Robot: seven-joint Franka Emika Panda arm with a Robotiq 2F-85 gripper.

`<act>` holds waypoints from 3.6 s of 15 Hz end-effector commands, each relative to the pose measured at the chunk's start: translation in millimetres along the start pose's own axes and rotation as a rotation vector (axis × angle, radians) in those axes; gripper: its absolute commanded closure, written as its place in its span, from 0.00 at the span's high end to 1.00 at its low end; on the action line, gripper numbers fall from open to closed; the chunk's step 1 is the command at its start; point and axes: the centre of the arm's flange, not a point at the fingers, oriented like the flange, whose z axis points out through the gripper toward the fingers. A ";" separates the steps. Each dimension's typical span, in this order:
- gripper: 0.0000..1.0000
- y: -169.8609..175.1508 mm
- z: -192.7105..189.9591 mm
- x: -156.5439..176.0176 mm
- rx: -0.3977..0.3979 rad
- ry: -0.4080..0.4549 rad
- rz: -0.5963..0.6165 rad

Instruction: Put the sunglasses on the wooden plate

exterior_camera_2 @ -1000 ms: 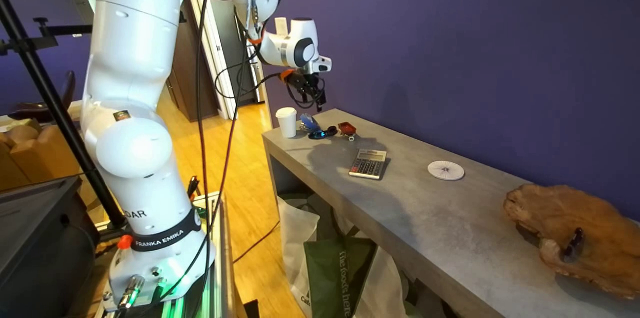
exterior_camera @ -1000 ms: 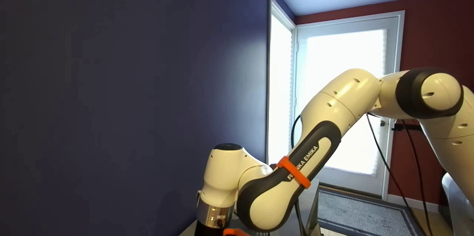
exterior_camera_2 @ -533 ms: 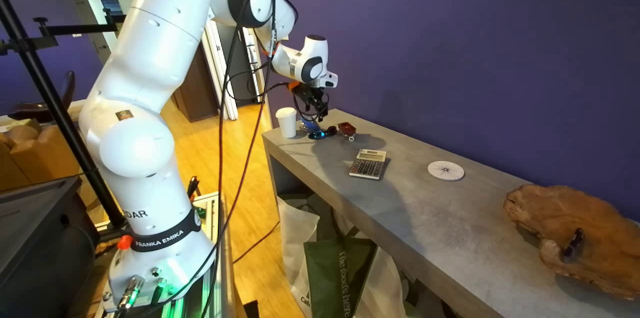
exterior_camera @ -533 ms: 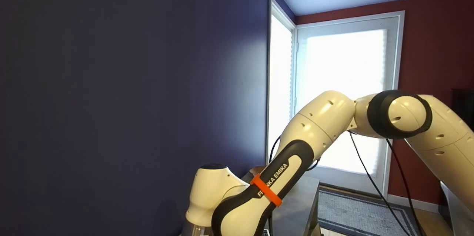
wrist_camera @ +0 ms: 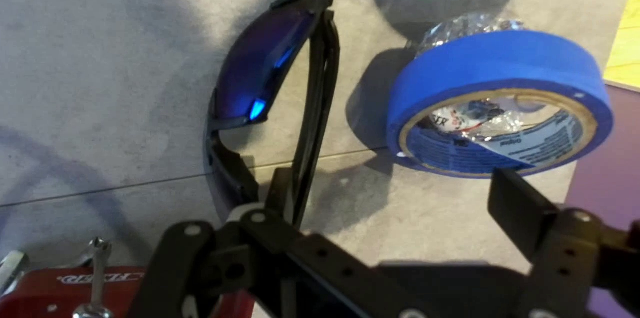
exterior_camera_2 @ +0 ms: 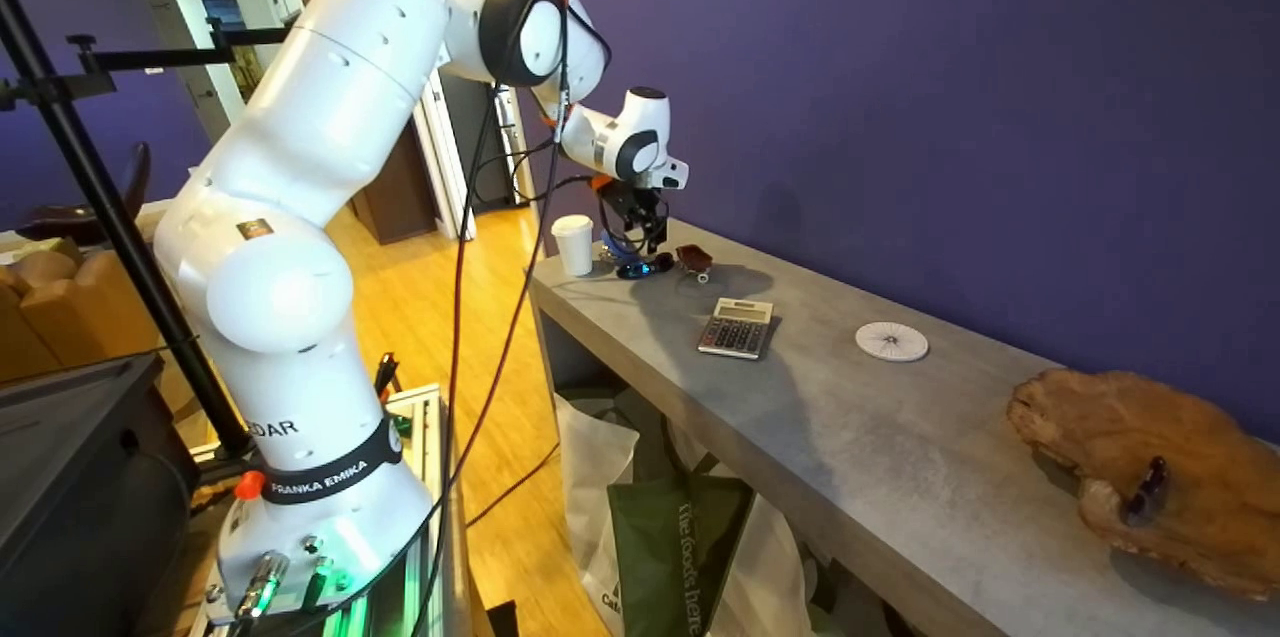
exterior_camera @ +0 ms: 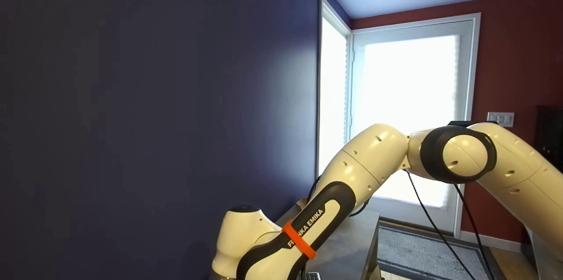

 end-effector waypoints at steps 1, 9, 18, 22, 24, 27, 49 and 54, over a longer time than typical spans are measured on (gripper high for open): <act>1.00 -5.1 8.0 9.4 0.029 -0.013 0.052; 0.73 -2.2 13.2 4.3 -0.033 -0.062 0.098; 0.52 -0.7 19.0 2.7 -0.120 -0.072 0.155; 0.39 -1.4 20.6 4.4 -0.149 -0.077 0.171; 0.39 -2.0 20.4 5.8 -0.162 -0.083 0.174; 0.39 -2.5 20.4 7.6 -0.191 -0.093 0.177; 0.03 -6.4 32.4 27.0 -0.276 -0.148 0.150; 0.03 -34.8 -1.2 5.6 -0.257 -0.213 0.091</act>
